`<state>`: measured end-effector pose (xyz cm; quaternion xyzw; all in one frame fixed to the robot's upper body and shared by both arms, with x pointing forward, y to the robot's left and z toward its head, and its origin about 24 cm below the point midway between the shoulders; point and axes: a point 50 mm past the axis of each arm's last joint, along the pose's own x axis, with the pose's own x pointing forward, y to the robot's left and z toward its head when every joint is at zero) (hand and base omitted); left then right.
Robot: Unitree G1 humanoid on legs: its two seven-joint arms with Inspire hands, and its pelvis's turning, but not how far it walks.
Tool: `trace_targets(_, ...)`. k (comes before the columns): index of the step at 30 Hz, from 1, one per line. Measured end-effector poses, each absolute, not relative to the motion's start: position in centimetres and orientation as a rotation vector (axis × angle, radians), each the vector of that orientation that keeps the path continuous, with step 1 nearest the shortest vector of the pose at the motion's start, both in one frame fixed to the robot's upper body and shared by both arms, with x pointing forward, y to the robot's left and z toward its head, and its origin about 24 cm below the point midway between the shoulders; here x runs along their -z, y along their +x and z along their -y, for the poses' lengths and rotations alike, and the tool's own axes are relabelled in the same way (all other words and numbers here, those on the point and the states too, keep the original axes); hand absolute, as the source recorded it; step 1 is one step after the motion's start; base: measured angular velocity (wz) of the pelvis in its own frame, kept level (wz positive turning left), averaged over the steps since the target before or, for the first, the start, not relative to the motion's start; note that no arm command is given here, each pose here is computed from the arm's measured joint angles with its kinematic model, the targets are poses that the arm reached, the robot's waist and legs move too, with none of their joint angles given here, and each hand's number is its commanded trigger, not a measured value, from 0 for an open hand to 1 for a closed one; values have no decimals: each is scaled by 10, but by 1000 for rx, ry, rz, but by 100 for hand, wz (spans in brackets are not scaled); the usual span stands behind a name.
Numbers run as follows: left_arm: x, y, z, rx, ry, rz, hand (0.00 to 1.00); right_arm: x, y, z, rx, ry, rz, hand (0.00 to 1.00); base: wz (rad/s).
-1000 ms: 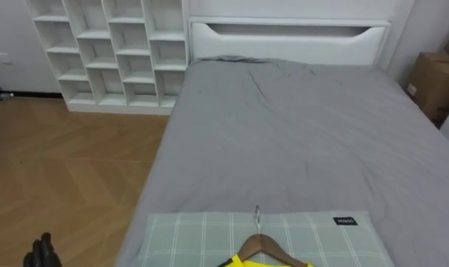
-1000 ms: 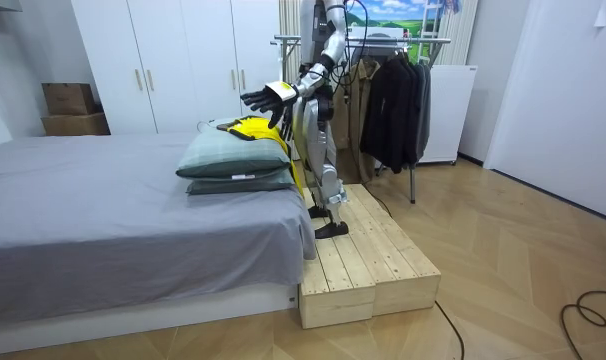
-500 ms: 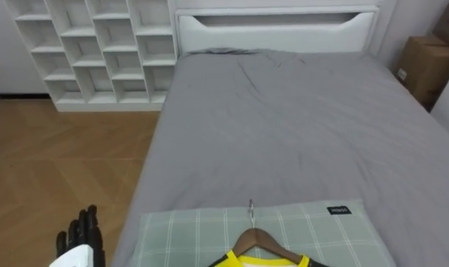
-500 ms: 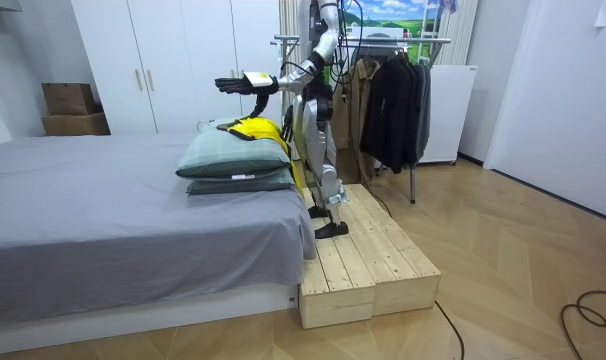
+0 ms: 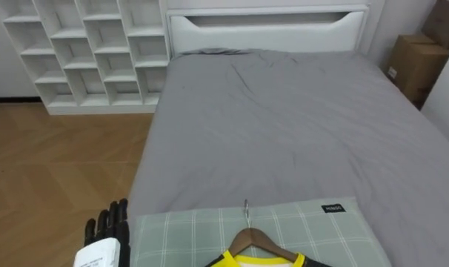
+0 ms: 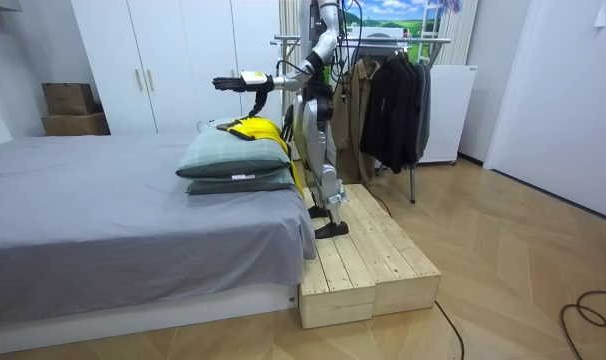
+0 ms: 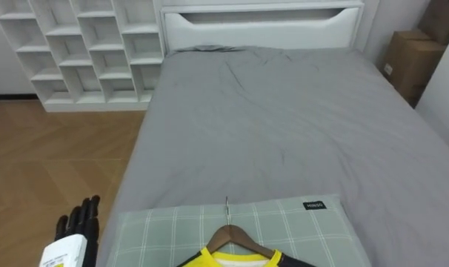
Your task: Hang clothes
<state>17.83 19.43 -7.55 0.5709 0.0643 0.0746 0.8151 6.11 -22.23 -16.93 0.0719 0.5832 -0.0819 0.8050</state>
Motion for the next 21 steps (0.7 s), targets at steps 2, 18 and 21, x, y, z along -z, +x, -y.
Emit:
trace_targets(2, 76, 179, -194, -153, 1218, -140, 0, 169, 63, 222, 166, 147, -1247, 0, 0)
trace_targets(18, 78, 186, -186, -38, 1221, -179, 0, 169, 66, 220, 156, 144, -1239, 0, -2)
trace_targets(21, 78, 187, -185, -29, 1221, -182, 0, 169, 66, 221, 157, 142, -1238, 0, 0)
